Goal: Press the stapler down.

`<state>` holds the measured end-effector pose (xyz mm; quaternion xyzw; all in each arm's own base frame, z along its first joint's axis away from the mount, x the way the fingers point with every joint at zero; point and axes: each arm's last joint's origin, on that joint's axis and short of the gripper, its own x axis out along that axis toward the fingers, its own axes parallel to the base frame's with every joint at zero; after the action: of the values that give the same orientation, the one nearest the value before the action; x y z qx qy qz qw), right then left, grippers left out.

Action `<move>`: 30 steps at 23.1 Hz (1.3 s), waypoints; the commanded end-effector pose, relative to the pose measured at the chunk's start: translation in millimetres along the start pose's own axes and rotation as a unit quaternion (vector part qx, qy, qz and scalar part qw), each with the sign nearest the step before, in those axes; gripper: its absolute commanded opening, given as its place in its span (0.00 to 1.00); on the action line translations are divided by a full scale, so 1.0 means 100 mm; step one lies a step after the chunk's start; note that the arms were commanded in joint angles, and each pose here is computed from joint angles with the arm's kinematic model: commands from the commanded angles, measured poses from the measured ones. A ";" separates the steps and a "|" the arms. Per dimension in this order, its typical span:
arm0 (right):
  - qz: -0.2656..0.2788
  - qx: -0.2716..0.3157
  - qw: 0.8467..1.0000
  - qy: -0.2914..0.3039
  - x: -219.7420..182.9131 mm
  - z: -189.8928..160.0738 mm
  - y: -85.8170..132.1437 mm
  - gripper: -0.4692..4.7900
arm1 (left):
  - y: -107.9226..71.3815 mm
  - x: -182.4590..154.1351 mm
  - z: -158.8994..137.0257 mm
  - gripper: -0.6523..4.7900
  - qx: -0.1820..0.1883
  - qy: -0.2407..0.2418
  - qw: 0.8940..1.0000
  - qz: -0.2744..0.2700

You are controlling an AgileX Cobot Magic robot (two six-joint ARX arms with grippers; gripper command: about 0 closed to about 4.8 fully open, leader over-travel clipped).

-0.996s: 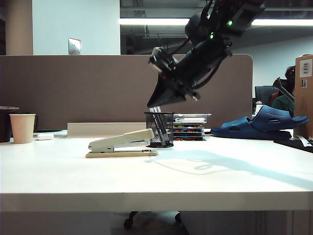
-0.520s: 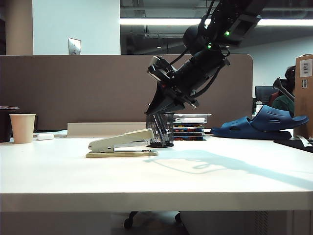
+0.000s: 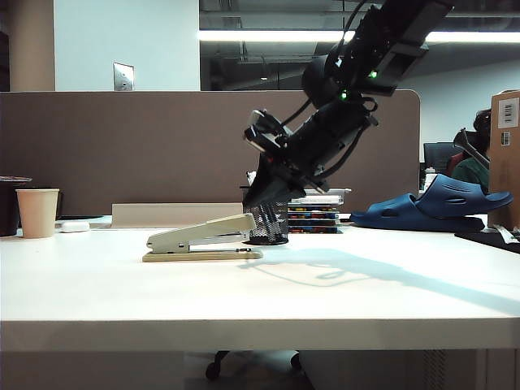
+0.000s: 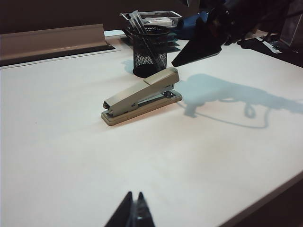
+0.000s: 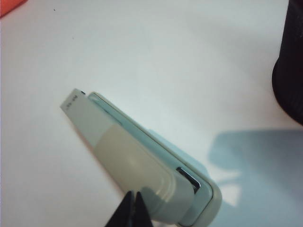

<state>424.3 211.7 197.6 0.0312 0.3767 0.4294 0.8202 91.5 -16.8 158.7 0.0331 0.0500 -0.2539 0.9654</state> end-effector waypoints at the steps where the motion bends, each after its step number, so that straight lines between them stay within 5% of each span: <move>1: -0.003 -0.005 1.000 -0.006 0.01 0.02 0.00 0.07 | 0.00 0.00 0.02 0.11 0.001 -0.002 1.000 0.000; 30: -0.014 0.004 1.000 0.007 0.12 -0.07 -0.07 0.07 | 0.00 0.00 0.00 0.11 -0.003 0.006 1.000 -0.001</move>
<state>428.8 213.4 186.2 0.0277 0.3764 0.4221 0.8242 91.2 -16.8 156.4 0.0304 0.0622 -0.2543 0.9647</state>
